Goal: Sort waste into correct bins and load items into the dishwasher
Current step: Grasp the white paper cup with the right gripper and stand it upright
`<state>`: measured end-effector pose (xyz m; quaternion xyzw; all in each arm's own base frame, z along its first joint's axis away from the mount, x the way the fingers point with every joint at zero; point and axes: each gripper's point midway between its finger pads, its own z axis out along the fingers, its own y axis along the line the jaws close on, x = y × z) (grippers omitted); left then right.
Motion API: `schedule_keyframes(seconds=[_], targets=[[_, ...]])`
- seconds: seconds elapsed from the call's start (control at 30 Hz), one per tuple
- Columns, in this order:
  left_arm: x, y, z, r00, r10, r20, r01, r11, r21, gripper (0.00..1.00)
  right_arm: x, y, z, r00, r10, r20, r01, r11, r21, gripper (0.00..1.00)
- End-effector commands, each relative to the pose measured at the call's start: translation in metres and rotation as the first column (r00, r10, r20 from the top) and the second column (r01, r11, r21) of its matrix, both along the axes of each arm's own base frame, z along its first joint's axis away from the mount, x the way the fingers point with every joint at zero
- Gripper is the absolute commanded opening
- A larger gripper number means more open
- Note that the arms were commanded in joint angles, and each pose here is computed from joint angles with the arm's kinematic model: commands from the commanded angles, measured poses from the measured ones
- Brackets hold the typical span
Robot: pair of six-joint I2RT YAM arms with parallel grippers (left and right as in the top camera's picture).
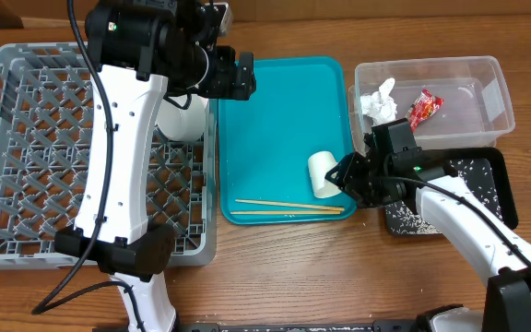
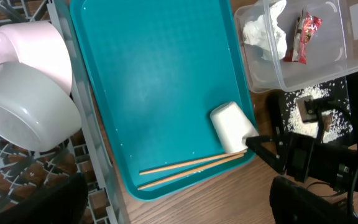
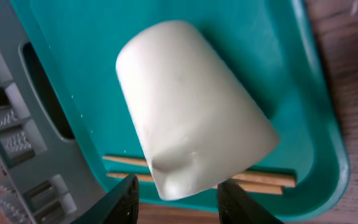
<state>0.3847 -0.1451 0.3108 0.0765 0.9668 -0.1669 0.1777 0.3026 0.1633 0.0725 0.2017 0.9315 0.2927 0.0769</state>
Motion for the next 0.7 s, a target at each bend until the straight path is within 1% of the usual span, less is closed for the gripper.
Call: schedule_keyframes(seconds=[0.0, 0.17, 0.33, 0.47, 0.67], targets=[[-0.004, -0.004, 0.004, 1.0, -0.026, 0.01, 0.026, 1.0, -0.013, 0.95, 0.018, -0.01, 0.011, 0.996, -0.059, 0.065, 0.063, 0.997, -0.051, 0.45], [-0.004, -0.004, 0.004, 1.0, -0.026, 0.011, 0.026, 1.0, -0.014, 0.94, 0.025, -0.018, 0.007, 0.989, -0.128, 0.068, 0.133, 0.988, -0.077, 0.45], [-0.004, -0.004, 0.004, 1.0, -0.026, 0.011, 0.026, 1.0, -0.013, 0.94, 0.034, -0.015, 0.01, 0.985, -0.137, 0.102, 0.144, 0.988, -0.057, 0.4], [-0.003, -0.004, 0.004, 1.0, -0.026, 0.012, 0.026, 1.0, -0.013, 0.94, 0.036, -0.012, 0.001, 0.986, -0.144, 0.079, 0.149, 0.987, -0.057, 0.38], [-0.002, -0.004, 0.004, 1.0, -0.025, 0.015, 0.026, 1.0, -0.013, 0.93, 0.038, 0.001, -0.008, 0.99, -0.109, 0.084, 0.114, 0.992, -0.058, 0.25]])
